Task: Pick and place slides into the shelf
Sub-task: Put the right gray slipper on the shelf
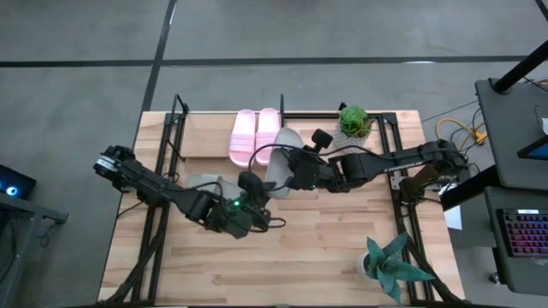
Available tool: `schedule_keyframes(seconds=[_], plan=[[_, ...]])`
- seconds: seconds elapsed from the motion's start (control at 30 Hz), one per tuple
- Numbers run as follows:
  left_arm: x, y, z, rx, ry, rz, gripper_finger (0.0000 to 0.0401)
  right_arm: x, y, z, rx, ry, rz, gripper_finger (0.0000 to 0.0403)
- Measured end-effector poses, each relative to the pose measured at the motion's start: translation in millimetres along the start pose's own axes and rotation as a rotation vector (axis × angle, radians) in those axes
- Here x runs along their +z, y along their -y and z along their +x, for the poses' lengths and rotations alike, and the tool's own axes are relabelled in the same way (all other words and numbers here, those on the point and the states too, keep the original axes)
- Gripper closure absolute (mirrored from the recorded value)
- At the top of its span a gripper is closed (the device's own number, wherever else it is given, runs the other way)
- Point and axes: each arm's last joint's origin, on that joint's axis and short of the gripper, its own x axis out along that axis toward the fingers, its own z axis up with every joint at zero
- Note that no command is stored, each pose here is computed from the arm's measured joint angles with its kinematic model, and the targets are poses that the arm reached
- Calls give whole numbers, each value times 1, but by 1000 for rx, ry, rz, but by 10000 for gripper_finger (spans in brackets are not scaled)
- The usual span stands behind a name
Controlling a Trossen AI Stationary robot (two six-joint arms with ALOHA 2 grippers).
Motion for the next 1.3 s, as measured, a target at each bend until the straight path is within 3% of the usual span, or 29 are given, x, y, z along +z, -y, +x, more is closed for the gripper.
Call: schedule_keyframes(seconds=[0.17, 0.43, 0.93, 1.1, 1.3], plan=[[0, 0, 0, -10, 8, 28, 369, 0, -1, -2, 4, 5, -7, 394], [0, 0, 0, 4, -4, 27, 369, 1, 1, -3, -8, 11, -57, 371], [-6, 7, -11, 169, -159, 91, 371, 10, 40, -37, -32, 89, 29, 238], [-17, 9, -14, 272, -261, 142, 371, 10, 45, -55, -1, 128, 46, 230], [-40, 7, -22, 289, -283, 103, 371, 1, 39, -75, 55, 162, 18, 243]])
